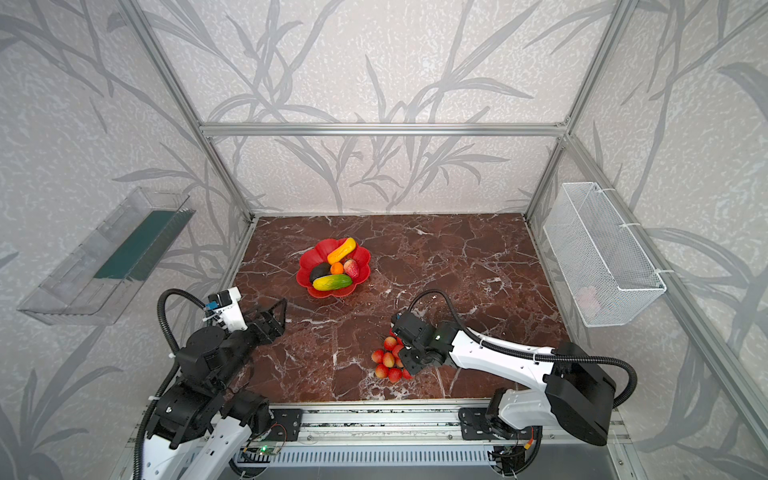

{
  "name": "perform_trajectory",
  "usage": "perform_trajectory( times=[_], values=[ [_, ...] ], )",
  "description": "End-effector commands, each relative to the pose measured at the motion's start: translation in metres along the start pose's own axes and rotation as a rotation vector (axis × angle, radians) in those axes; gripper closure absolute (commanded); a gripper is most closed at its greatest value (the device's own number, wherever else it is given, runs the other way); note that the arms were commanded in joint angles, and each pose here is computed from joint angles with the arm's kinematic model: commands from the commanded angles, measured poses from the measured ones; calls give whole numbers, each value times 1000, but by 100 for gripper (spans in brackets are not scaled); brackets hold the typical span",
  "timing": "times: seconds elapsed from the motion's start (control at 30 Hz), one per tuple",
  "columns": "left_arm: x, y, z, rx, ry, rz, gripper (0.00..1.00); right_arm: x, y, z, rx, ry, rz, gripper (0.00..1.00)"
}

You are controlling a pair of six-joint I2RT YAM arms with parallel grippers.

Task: Place and organize the fake fruits in the fruit bowl
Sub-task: 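Lift the strawberry bunch and carry it over the red bowl with the right gripper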

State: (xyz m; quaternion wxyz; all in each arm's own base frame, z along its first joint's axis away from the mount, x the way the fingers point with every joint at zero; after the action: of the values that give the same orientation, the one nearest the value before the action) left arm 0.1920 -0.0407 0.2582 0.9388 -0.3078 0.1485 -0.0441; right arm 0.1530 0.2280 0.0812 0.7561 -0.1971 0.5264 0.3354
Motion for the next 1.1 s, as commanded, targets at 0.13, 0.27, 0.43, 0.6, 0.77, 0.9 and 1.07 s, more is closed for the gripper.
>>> perform_trajectory(
  times=[0.13, 0.27, 0.43, 0.6, 0.77, 0.9, 1.07],
  values=[
    [-2, 4, 3, -19, -34, 10, 17, -53, 16, 78, -56, -236, 39, 94],
    [-3, 3, 4, -18, -37, 9, 17, -86, 20, 121, -107, -358, 28, 95],
    [-4, 4, 6, -15, -47, 13, 17, -111, 28, 173, -190, -449, 11, 95],
    [-5, 4, 6, -16, -48, 13, 17, -127, 32, 223, -253, -518, -4, 95],
    [-6, 5, 8, -21, -65, 16, 17, -126, 28, 267, -286, -550, -18, 95],
    [-9, 4, 12, -29, -96, 2, 16, -104, 21, 291, -290, -522, -5, 94],
    [-9, 2, 15, -46, -112, -10, 16, -78, 15, 315, -335, -496, -11, 95]
  ],
)
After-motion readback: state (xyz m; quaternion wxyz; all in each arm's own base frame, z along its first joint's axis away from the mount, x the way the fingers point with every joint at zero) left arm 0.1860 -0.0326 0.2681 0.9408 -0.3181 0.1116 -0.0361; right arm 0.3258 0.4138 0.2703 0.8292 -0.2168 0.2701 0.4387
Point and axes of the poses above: each gripper's point midway between its finger pads, its own x axis out along the fingers, its own y axis along the line the jaws close on, z = x × y, the point moved 2 cm from there along -x, back along the fingers, and after that the axes turned 9 degrees about -x, right-handed, at the moved point
